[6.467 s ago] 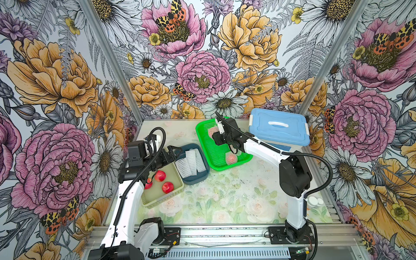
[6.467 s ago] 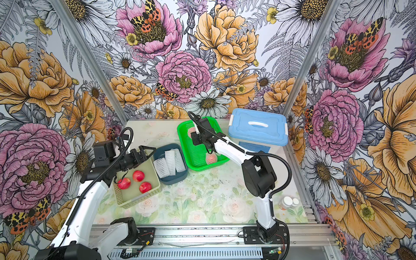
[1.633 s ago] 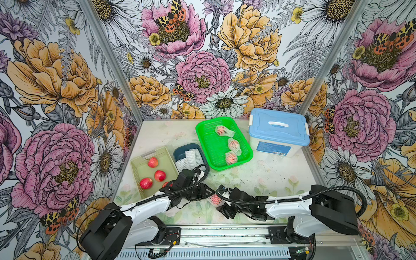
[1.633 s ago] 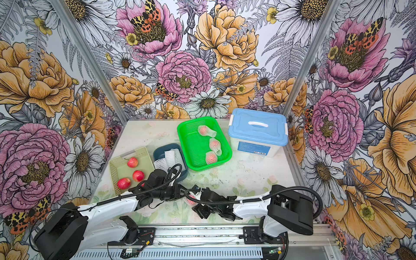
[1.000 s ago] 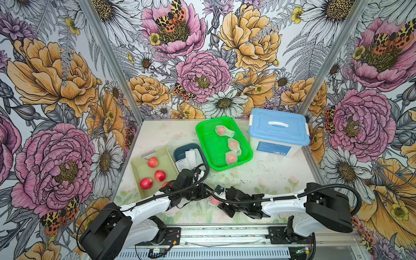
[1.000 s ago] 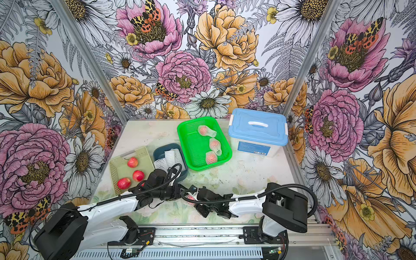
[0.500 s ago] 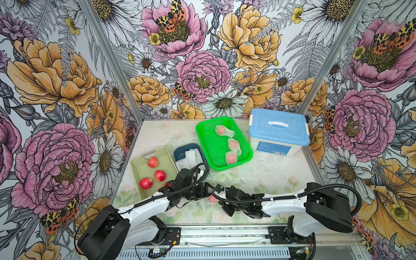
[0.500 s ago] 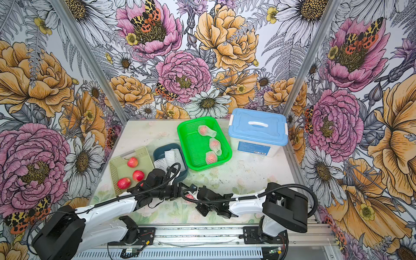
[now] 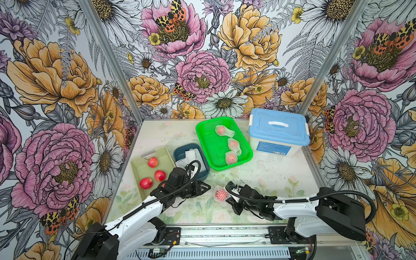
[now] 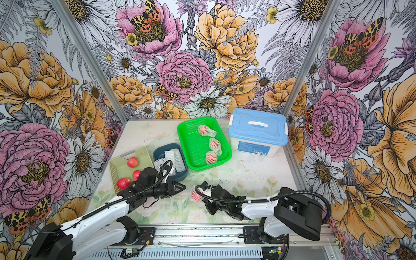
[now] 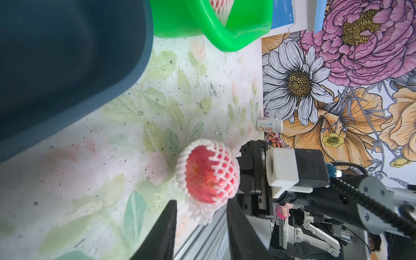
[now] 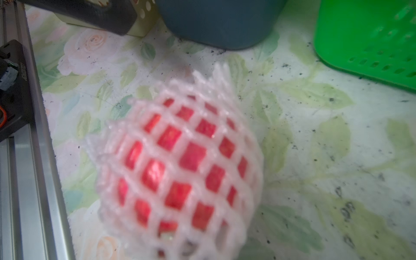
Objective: Remove foam nets from apples
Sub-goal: Remove the foam net from the apple.
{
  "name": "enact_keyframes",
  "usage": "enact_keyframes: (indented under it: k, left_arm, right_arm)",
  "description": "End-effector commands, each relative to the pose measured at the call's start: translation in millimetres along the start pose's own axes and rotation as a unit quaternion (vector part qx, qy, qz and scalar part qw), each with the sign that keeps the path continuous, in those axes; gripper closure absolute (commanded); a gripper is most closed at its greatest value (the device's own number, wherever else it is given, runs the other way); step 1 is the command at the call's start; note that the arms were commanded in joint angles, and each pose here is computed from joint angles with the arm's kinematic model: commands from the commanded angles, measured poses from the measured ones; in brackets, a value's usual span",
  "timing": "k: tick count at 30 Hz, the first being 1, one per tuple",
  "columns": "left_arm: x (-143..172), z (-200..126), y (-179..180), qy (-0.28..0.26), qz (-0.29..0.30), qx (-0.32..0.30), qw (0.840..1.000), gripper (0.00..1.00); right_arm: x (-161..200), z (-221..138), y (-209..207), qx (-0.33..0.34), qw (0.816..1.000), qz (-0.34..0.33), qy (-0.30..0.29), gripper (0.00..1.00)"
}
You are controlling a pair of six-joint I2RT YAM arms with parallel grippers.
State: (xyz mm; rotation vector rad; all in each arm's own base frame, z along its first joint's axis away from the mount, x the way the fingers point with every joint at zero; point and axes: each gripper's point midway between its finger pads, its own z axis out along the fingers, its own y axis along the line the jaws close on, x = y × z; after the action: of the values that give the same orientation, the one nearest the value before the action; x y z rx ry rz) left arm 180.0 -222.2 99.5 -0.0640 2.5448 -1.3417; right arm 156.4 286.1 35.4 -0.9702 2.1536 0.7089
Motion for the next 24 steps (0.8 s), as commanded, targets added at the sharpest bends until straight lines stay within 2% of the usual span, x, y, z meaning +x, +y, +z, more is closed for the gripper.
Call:
enact_keyframes:
  k: [1, 4, 24]
  left_arm:
    - [6.4, 3.5, -9.5, 0.019, 0.017, 0.023, 0.999, 0.68]
    - [9.3, 5.8, -13.4, 0.027, 0.023, 0.029, 0.999, 0.73]
    - [11.1, 10.4, -34.4, 0.045, 0.056, 0.051, 0.996, 0.78]
  right_arm:
    - [-19.0, -6.8, 5.5, -0.021, 0.999, 0.01, -0.04, 0.95]
    - [-21.8, -8.6, 6.6, -0.026, 0.999, 0.011, -0.045, 0.95]
    - [-34.9, -4.2, 15.2, -0.045, 0.998, -0.002, -0.045, 0.94]
